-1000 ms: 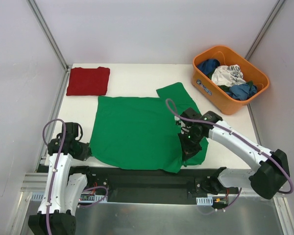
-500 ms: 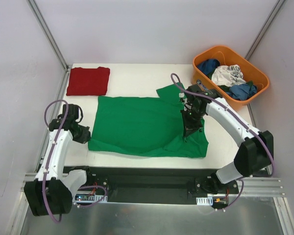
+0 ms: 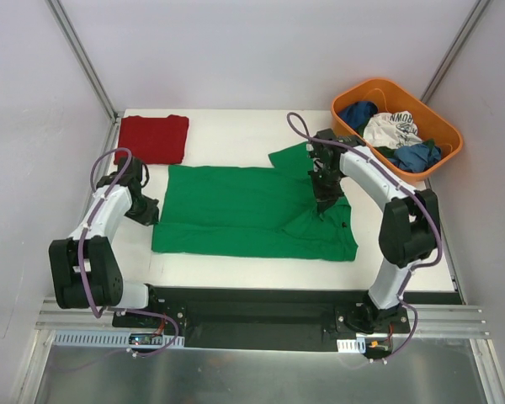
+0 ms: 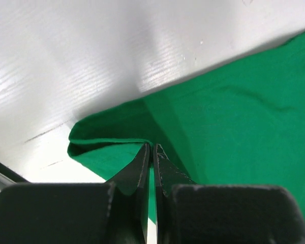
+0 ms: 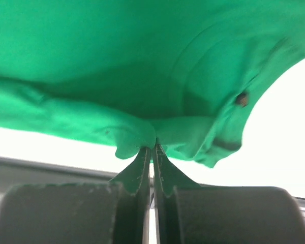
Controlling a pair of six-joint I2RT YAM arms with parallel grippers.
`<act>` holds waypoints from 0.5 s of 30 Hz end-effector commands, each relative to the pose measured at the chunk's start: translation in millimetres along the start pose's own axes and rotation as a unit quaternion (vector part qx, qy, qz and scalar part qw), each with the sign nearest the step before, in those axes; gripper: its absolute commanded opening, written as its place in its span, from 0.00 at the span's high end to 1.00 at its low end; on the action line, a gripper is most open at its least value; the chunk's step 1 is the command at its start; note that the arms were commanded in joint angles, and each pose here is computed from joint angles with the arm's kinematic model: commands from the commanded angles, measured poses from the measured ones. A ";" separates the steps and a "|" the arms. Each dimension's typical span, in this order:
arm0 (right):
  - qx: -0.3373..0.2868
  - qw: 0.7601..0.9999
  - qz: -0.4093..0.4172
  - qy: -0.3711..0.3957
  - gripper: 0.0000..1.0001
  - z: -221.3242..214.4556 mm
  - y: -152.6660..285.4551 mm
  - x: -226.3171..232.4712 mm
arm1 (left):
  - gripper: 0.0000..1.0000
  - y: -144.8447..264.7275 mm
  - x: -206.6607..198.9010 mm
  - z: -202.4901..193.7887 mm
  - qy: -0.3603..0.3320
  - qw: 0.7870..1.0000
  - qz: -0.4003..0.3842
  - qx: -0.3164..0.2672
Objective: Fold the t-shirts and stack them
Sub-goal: Fold the flattened tshirt in 1/3 of the way
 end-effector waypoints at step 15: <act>-0.091 0.995 -0.042 -0.015 0.03 15.9 9.6 -22.7 | 0.01 21.6 -29.3 0.2 -0.072 0.995 -0.066 -0.011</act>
Point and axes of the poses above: each gripper's point midway between its finger pads, its own y axis back along the fingers, its own x axis along the line the jaws close on, z = x × y, the point moved 2 cm from there along y, back along the fingers, and after that the axes turned 14 degrees about y, right-handed, at the moved point
